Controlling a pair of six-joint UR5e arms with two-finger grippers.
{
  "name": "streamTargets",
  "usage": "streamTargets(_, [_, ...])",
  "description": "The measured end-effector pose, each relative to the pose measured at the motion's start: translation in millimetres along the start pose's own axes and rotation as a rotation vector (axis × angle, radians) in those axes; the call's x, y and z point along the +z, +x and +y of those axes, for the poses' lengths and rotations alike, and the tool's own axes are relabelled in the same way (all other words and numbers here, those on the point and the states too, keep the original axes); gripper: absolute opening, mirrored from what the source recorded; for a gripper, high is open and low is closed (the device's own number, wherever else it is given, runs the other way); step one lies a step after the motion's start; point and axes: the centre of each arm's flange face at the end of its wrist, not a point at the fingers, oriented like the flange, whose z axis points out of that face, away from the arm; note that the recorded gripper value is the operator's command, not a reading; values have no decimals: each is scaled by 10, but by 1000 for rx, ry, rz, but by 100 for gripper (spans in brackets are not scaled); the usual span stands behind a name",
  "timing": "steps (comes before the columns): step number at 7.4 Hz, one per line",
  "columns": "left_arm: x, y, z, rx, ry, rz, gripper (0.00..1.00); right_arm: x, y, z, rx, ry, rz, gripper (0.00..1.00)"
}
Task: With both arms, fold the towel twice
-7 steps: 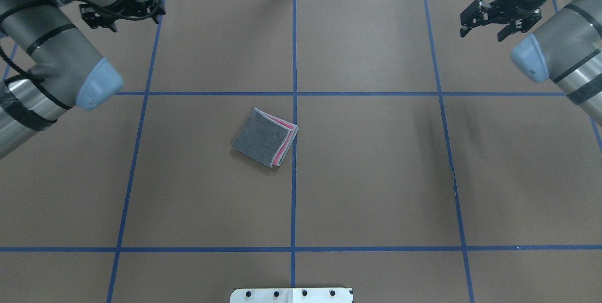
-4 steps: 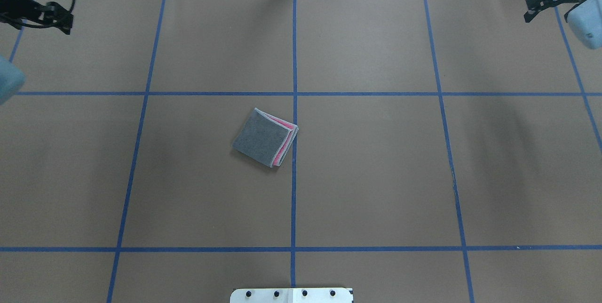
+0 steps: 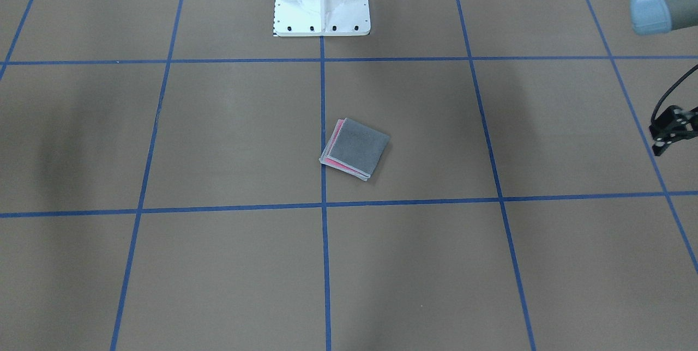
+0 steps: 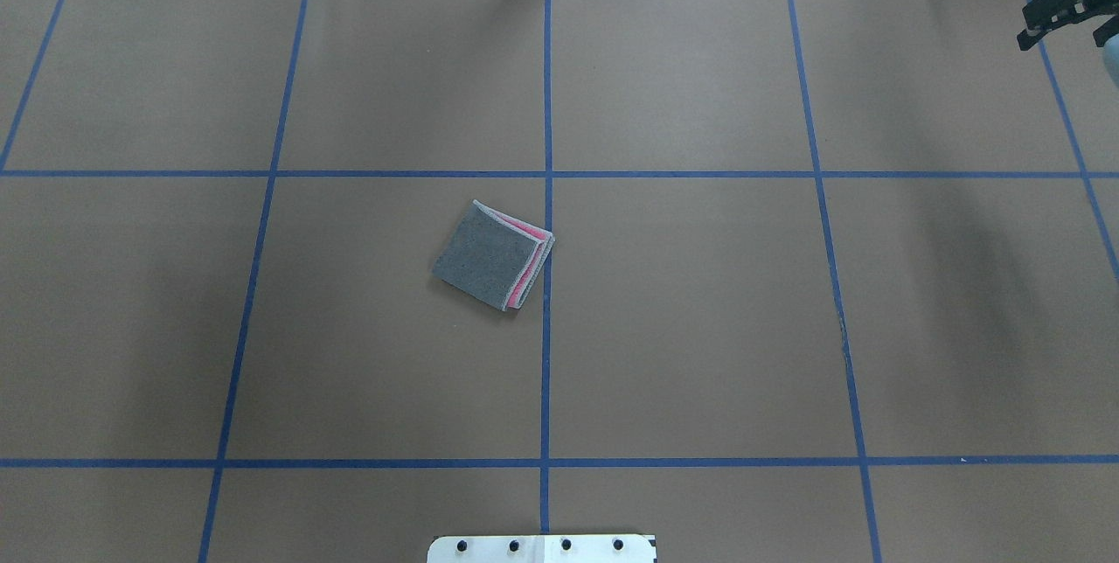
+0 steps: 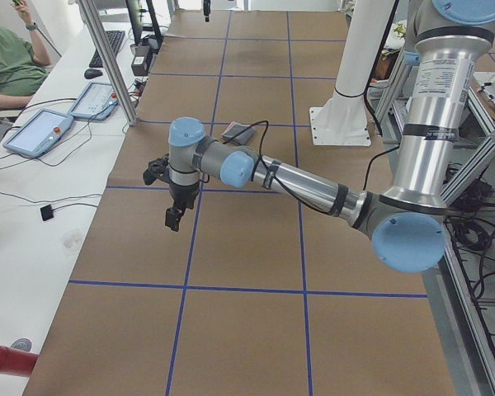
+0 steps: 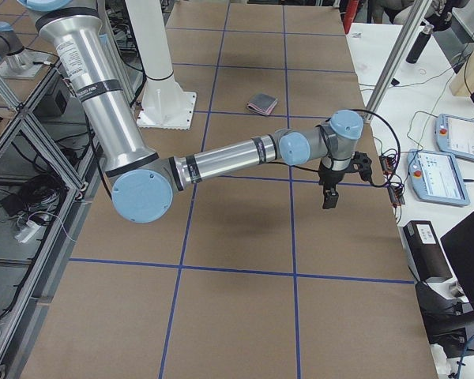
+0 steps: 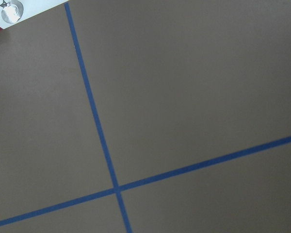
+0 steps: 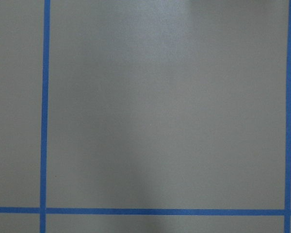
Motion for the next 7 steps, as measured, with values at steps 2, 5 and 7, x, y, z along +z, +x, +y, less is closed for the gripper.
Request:
streamTargets(2, [294,-404,548,-21,-47,-2,100,70,261,284,12,0,3,99])
streamTargets(5, [365,-668,974,-108,-68,84,100,-357,898,561,50,-21,-45,99])
streamTargets(7, [273,-809,1087,-155,-52,112,100,-732,1243,749,14,-64,-46,99])
